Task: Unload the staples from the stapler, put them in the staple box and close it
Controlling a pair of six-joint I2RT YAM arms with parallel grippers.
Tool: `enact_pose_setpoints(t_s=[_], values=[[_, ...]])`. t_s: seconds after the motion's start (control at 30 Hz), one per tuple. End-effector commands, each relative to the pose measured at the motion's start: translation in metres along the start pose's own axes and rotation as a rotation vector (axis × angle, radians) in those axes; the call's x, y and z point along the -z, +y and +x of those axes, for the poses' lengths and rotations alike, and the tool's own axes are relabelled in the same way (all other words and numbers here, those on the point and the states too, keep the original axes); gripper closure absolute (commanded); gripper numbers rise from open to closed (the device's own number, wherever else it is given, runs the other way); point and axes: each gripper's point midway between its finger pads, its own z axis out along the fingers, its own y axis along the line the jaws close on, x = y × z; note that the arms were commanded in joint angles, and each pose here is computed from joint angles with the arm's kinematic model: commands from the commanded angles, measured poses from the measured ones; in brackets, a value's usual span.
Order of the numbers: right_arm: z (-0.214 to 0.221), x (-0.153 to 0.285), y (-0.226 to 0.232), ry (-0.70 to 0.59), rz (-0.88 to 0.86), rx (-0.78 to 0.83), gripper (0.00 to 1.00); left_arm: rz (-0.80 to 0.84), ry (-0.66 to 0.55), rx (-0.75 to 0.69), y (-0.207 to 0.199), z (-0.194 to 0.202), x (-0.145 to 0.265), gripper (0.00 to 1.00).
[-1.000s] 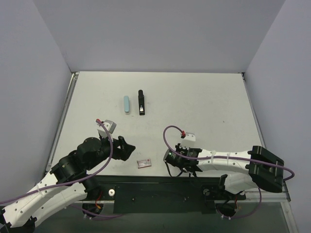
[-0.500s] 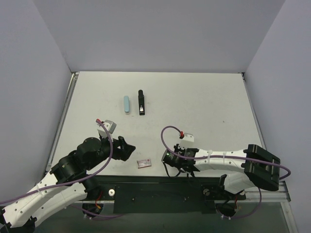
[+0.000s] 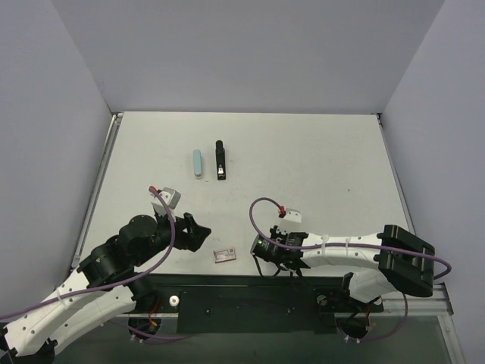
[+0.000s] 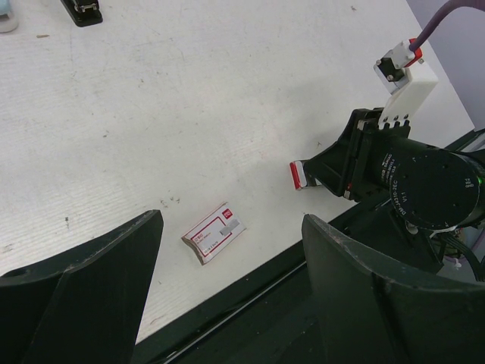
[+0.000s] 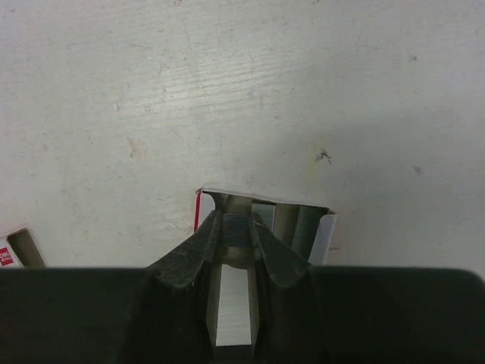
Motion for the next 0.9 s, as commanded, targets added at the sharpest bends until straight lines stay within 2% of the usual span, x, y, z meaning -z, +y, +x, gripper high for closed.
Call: enact_pose_setpoints(t_s=[0.0, 0.33, 0.87], values=[[-0.0036, 0.0036, 0.0009, -0.017, 0.020, 0.011, 0.97, 0.034, -0.037, -0.003, -0.0082, -0.0117, 0.0039, 0.15], [-0.0028, 0.0038, -0.0023, -0.021, 0.040, 0.014, 0.96, 0.037, -0.036, 0.000, -0.0090, -0.0116, 0.0033, 0.15], [-0.0006, 0.0024, -0.0028, -0.016, 0.060, 0.018, 0.88, 0.034, -0.028, -0.002, -0.0083, -0.0100, 0.0032, 0.15]])
